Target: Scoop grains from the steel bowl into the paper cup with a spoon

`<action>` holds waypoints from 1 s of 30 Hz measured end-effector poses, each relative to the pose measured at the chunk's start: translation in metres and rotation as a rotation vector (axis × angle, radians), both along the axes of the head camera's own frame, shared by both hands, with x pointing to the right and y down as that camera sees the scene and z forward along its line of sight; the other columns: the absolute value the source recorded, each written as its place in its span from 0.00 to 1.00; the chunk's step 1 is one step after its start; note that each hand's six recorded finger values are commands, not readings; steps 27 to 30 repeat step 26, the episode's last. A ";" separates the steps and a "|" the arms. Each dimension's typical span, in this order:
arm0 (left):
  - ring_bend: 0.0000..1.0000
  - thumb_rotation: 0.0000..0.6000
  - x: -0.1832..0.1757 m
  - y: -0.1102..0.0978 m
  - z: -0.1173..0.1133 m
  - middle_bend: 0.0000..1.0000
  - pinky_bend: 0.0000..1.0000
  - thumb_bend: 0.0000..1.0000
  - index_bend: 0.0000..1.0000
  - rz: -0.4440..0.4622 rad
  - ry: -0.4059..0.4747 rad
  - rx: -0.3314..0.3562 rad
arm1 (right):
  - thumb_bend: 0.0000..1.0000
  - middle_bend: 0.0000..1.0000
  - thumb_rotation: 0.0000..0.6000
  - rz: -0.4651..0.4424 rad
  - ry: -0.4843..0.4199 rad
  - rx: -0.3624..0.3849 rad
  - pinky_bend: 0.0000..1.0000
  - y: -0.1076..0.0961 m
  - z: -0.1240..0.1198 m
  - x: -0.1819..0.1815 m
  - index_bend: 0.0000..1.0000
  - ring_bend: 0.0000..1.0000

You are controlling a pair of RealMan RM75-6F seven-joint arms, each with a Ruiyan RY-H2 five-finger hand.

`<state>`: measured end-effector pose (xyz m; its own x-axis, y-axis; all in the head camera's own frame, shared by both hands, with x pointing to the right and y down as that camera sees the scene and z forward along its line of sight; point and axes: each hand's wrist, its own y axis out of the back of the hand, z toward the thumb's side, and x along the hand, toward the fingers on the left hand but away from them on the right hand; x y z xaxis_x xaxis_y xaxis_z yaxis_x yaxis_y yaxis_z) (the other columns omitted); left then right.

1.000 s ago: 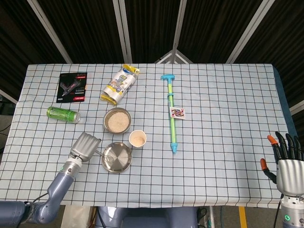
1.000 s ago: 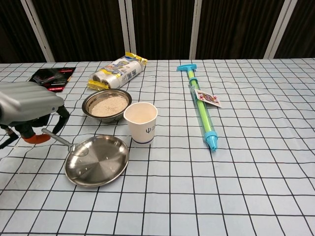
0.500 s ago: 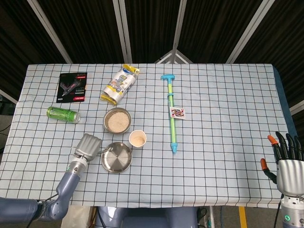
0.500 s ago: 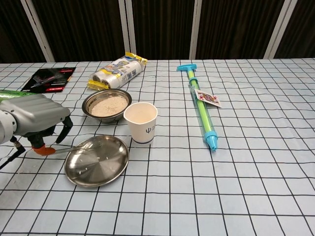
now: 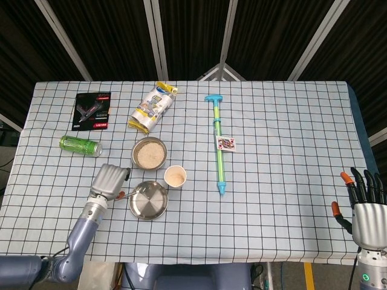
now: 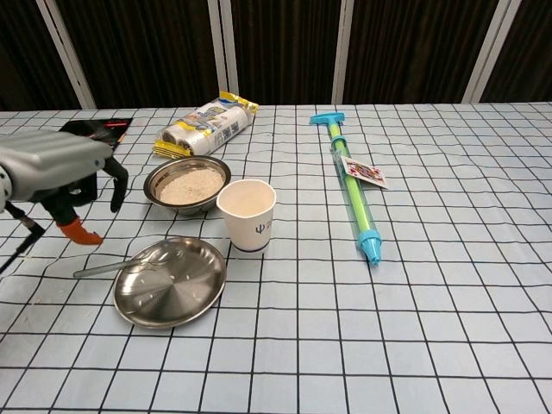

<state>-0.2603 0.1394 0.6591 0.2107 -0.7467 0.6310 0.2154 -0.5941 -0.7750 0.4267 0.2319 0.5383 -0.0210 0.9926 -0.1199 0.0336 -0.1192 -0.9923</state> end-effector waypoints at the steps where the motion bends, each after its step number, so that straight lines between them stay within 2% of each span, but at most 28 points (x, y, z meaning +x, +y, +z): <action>1: 0.91 1.00 -0.007 -0.004 -0.007 0.84 0.97 0.21 0.44 -0.018 0.016 0.023 | 0.38 0.13 1.00 0.000 0.000 0.000 0.00 0.000 0.000 0.000 0.18 0.00; 4: 0.73 1.00 -0.030 -0.013 -0.027 0.63 0.81 0.21 0.34 -0.056 0.035 0.091 | 0.38 0.13 1.00 0.000 0.001 -0.002 0.00 0.000 0.000 0.000 0.18 0.00; 6: 0.52 1.00 -0.047 -0.015 -0.039 0.39 0.60 0.21 0.22 -0.078 0.039 0.130 | 0.38 0.13 1.00 0.000 0.001 -0.003 0.00 0.000 0.000 0.000 0.18 0.00; 9: 0.29 1.00 -0.075 -0.011 -0.054 0.15 0.37 0.19 0.07 -0.114 0.040 0.171 | 0.38 0.13 1.00 0.001 0.003 -0.006 0.00 0.000 0.001 0.000 0.18 0.00; 10: 0.24 1.00 -0.087 -0.007 -0.058 0.10 0.33 0.18 0.05 -0.128 0.039 0.180 | 0.38 0.13 1.00 0.001 0.004 -0.006 0.00 0.000 0.001 0.000 0.18 0.00; 12: 0.10 1.00 -0.101 0.003 -0.063 0.02 0.18 0.14 0.01 -0.146 0.041 0.189 | 0.38 0.13 1.00 -0.001 0.006 -0.008 0.00 -0.001 0.001 0.000 0.18 0.00; 14: 0.02 1.00 -0.116 0.015 -0.069 0.00 0.05 0.10 0.00 -0.162 0.046 0.199 | 0.38 0.13 1.00 -0.004 0.005 -0.008 0.00 -0.001 0.001 -0.001 0.18 0.00; 16: 0.00 1.00 -0.131 0.030 -0.074 0.00 0.00 0.08 0.00 -0.178 0.050 0.204 | 0.38 0.13 1.00 -0.006 0.006 -0.008 0.00 -0.001 0.001 0.000 0.18 0.00; 22: 0.00 1.00 -0.173 0.069 -0.089 0.00 0.00 0.04 0.00 -0.196 0.026 0.232 | 0.38 0.13 1.00 -0.006 0.006 -0.023 0.00 -0.002 0.003 0.002 0.18 0.00; 26: 0.00 1.00 -0.192 0.081 -0.098 0.00 0.00 0.04 0.00 -0.185 -0.003 0.277 | 0.38 0.13 1.00 -0.009 0.005 -0.026 0.00 -0.004 0.003 0.002 0.18 0.00; 30: 0.00 1.00 -0.192 0.081 -0.098 0.00 0.00 0.04 0.00 -0.185 -0.003 0.277 | 0.38 0.13 1.00 -0.009 0.005 -0.026 0.00 -0.004 0.003 0.002 0.18 0.00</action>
